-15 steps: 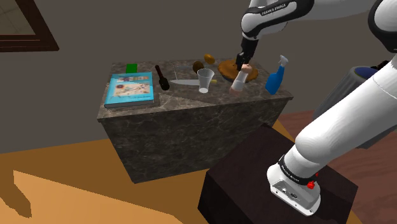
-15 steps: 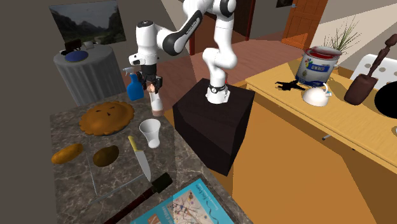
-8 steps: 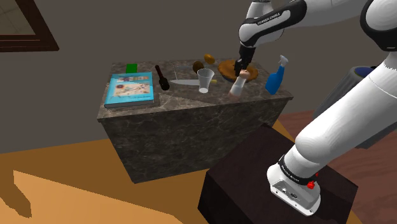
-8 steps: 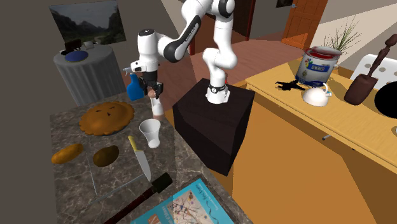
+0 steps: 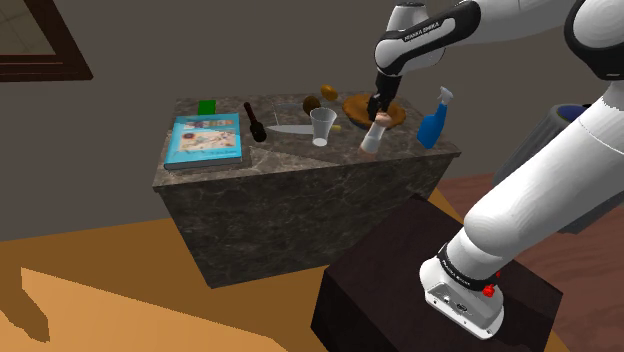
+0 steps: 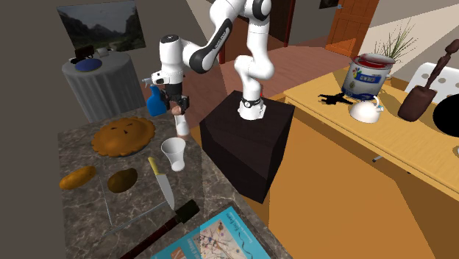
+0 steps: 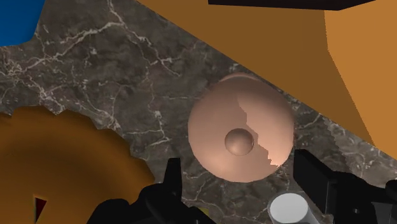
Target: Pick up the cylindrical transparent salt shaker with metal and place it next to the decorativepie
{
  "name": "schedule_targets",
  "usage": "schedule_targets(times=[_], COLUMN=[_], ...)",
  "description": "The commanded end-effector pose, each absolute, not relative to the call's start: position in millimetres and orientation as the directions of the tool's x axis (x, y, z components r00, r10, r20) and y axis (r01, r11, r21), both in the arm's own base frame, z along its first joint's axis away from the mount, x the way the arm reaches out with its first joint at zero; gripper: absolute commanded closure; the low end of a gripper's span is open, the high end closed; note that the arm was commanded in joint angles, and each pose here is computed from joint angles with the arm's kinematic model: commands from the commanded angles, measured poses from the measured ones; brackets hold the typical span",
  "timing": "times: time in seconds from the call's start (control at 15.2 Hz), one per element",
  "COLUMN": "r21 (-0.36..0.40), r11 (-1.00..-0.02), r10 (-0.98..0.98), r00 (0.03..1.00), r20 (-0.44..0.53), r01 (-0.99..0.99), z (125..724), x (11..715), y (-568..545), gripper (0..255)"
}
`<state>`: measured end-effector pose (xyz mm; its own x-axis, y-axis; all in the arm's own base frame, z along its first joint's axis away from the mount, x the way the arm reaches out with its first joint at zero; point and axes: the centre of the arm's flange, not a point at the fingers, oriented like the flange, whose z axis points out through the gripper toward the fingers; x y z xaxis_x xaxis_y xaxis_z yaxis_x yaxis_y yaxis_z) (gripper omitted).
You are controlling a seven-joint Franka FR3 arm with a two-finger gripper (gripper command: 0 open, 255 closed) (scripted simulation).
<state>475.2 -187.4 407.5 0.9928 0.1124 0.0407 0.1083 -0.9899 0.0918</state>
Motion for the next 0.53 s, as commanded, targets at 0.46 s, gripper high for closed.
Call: schedule_targets(times=[0.46], r21=[0.092], r11=[-0.99], r10=[0.112], r00=[0.993], r20=[0.041], r01=[0.108], z=[447], x=[473], y=[-184], gripper=[0])
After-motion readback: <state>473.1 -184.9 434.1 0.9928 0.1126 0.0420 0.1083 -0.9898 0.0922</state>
